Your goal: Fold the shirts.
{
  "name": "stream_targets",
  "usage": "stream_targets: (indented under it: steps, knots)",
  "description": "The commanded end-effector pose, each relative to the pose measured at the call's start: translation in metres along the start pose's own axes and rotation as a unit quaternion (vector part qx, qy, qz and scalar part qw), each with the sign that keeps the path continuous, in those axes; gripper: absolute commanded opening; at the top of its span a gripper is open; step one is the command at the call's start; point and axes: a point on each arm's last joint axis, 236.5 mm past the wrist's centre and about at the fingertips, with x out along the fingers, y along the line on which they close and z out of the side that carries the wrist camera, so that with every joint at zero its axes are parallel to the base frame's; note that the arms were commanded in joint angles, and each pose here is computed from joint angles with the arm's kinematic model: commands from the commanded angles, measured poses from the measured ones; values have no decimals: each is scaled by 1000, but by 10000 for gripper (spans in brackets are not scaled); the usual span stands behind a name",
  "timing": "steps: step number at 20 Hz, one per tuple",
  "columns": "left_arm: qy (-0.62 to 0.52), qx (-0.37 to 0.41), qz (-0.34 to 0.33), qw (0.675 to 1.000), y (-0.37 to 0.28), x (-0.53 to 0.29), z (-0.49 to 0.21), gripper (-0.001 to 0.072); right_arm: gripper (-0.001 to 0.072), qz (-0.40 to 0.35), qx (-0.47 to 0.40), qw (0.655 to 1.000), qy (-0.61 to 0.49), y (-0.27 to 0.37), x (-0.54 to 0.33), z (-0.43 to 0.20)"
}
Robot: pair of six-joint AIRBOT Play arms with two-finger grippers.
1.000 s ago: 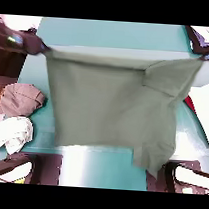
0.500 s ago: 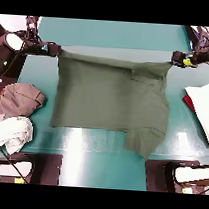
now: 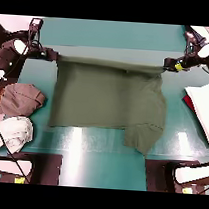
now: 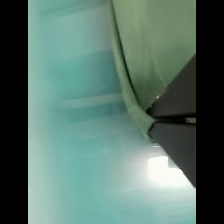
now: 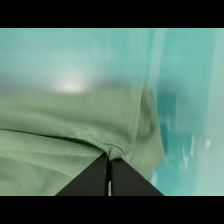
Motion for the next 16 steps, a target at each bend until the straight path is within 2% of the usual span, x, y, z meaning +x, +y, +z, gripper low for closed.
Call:
stream_targets:
  steps: [1, 5, 10, 11, 12, 13, 14, 16]
  knots:
    - [93, 10, -13, 996, 5, 3, -53, 24, 11, -24, -42, 996, 69, 8, 2, -33]
    - [154, 18, -30, 987, -2, 4, -94, 24, 12, -25, -44, 992, 116, 21, 15, -65]
    - [190, 14, -40, 981, -6, -1, -111, 27, 18, -22, -49, 988, 142, 28, 28, -89]
    - [202, 14, -44, 978, -8, -3, -117, 232, 66, -20, -44, 988, 147, 30, 27, -91]
    - [216, 14, -48, 975, -10, -7, -123, 534, 250, -21, -42, 987, 152, 28, 24, -94]
    - [231, 11, -47, 972, -9, -10, -129, 540, 399, -21, -40, 986, 158, 27, 20, -96]
    - [251, 6, -39, 967, -7, -15, -137, 506, 400, -21, -38, 986, 162, 26, 13, -97]
    - [297, -5, -26, 954, -2, -32, -154, 503, 400, -22, -34, 986, 161, 22, -5, -97]
